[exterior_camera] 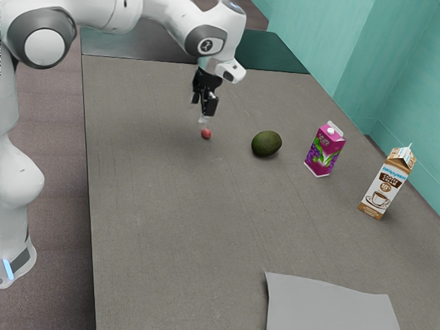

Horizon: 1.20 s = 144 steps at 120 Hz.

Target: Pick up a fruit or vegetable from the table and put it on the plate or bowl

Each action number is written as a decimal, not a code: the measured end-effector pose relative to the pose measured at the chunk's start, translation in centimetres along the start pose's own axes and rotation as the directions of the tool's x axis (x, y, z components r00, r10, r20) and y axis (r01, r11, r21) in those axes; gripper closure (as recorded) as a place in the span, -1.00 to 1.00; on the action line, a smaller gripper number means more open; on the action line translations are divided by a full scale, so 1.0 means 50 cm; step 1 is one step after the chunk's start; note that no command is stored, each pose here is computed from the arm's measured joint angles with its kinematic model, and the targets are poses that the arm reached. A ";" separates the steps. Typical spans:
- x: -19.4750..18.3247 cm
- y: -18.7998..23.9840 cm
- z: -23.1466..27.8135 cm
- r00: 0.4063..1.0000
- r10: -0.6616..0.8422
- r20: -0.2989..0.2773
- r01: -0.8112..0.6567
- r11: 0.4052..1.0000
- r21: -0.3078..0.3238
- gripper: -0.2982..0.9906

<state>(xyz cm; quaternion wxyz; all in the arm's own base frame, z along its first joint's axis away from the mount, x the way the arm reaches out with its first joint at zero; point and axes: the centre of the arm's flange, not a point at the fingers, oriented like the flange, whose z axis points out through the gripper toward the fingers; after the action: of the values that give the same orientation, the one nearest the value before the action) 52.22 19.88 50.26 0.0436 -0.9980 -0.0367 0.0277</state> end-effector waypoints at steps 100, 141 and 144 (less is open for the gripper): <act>0.032 -0.045 0.108 0.982 0.188 0.006 -0.187 0.980 -0.075 -0.54; 0.079 -0.040 0.135 0.970 0.241 -0.032 -0.243 0.966 -0.090 -0.54; 0.080 -0.040 0.136 0.969 0.244 -0.032 -0.246 0.965 -0.091 -0.54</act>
<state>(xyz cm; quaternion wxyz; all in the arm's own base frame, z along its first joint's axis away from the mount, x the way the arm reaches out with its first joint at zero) 55.67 22.75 43.45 -0.0068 -0.9961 0.0860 0.0207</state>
